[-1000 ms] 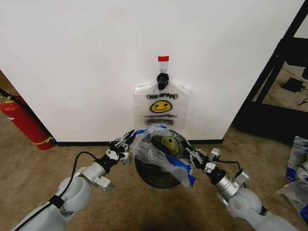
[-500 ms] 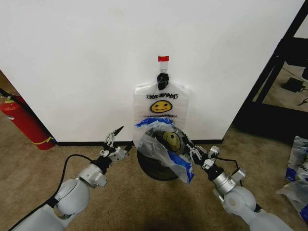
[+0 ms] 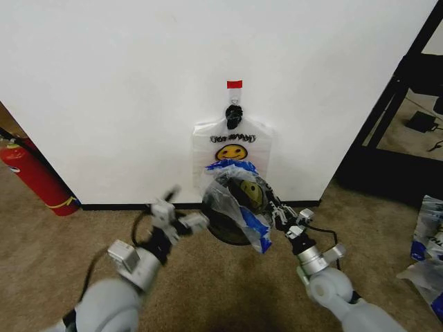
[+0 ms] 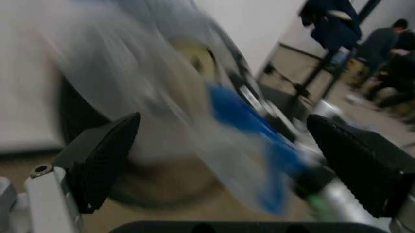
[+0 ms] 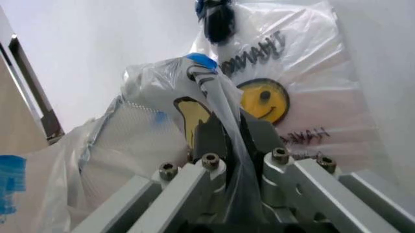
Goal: Pick up the garbage bag from the wall and place it over the trash bin.
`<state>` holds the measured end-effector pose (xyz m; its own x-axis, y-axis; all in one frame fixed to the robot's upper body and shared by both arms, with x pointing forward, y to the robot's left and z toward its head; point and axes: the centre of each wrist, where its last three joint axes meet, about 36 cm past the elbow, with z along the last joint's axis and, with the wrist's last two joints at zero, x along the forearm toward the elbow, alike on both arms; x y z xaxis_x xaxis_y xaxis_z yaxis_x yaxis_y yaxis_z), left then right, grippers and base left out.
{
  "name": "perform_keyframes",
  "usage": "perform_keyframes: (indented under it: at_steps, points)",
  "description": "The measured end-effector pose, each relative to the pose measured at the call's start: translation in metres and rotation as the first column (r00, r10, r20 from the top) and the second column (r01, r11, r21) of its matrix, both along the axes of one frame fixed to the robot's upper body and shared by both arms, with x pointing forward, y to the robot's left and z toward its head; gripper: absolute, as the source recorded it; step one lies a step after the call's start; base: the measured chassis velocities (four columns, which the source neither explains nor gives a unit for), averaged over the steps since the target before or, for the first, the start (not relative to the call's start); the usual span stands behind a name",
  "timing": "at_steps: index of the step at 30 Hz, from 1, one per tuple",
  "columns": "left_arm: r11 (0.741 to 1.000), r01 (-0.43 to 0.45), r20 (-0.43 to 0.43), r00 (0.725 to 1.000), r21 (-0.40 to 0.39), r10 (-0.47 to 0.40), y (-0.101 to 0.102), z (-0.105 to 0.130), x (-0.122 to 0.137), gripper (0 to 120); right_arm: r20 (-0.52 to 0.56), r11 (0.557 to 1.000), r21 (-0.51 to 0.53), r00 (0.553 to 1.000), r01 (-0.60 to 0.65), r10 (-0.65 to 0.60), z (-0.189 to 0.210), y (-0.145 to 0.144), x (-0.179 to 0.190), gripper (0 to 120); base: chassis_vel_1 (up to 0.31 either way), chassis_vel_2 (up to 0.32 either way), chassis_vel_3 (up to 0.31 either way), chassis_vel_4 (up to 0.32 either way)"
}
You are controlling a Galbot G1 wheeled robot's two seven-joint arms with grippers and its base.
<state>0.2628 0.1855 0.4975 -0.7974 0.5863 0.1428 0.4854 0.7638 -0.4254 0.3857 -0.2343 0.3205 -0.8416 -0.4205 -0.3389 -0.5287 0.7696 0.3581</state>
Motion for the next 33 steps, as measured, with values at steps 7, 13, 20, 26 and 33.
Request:
perform_keyframes:
  at_steps: [7, 13, 20, 26, 33]
  points:
    - [0.999, 0.017, -0.145, 0.989, -0.052, -0.025, -0.019, -0.008, -0.007, 100, 0.001, 1.000, 0.003, 1.000, 0.013, -0.013, -0.006, 0.016, 0.003, 2, 0.000, 0.000, 0.000, 0.000]
    - [1.000, 0.009, -0.133, 0.991, -0.025, -0.012, -0.022, -0.017, 0.005, 100, -0.003, 1.000, 0.017, 1.000, 0.019, -0.019, -0.007, 0.024, 0.006, 2, 0.000, 0.000, 0.000, 0.000]
    - [1.000, -0.005, -0.116, 0.993, -0.009, 0.004, -0.023, -0.025, 0.016, 96, -0.011, 0.999, 0.037, 1.000, 0.015, -0.014, -0.007, 0.037, 0.004, 2, 0.000, 0.000, 0.000, 0.000]
    - [1.000, 0.002, -0.096, 0.995, -0.025, -0.004, -0.023, -0.024, 0.016, 74, -0.018, 0.999, 0.051, 1.000, 0.015, -0.014, -0.006, 0.051, 0.009, 2, 0.000, 0.000, 0.000, 0.000]
    - [0.999, 0.038, -0.060, 0.997, -0.014, -0.039, -0.020, -0.018, 0.012, 50, -0.028, 0.998, 0.049, 0.999, 0.034, -0.033, -0.008, 0.052, 0.018, 2, 0.000, 0.000, 0.000, 0.000]
